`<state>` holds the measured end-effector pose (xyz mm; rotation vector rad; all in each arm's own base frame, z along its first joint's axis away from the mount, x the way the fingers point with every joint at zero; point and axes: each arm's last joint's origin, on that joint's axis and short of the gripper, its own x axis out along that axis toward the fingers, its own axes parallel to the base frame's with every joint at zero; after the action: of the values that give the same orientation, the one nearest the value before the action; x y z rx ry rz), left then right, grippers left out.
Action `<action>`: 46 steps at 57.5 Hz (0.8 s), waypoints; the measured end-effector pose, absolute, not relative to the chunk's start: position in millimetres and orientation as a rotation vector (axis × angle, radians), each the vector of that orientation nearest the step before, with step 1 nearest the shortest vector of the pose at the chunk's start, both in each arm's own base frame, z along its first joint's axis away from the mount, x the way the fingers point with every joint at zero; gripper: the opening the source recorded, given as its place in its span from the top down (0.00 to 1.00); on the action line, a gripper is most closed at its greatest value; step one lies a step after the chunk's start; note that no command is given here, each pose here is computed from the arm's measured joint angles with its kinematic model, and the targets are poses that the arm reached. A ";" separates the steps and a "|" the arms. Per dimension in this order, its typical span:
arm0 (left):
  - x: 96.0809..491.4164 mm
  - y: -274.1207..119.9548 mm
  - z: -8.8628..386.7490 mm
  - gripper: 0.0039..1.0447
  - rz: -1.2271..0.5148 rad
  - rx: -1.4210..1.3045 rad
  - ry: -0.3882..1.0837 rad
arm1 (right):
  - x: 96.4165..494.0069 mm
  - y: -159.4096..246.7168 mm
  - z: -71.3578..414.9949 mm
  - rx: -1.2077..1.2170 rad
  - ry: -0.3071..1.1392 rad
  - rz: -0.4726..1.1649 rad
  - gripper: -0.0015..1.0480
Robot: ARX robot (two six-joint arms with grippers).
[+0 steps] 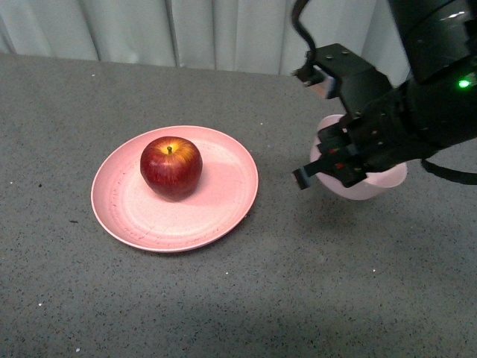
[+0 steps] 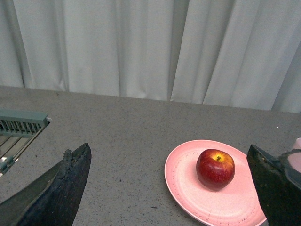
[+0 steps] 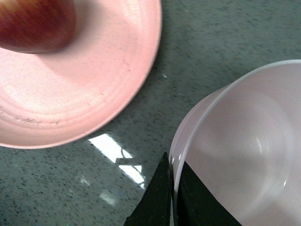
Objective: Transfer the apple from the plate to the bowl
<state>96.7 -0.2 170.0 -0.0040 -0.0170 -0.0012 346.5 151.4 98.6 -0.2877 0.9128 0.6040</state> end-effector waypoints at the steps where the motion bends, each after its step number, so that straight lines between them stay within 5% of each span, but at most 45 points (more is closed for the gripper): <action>1: 96.7 -0.2 170.0 0.06 -0.001 -0.004 -0.017 | 346.6 153.3 97.7 -0.288 0.914 0.607 0.99; 37: 96.7 -0.2 170.0 0.06 -0.001 -0.004 -0.017 | 357.6 178.0 65.6 -0.284 0.976 0.635 0.99; 46: 96.7 -0.2 170.0 0.06 -0.001 -0.004 -0.017 | 359.7 176.7 65.1 -0.266 0.966 0.631 0.78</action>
<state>96.7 -0.2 170.0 -0.0040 -0.0170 -0.0012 359.7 176.7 65.1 -0.2662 0.9659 0.6312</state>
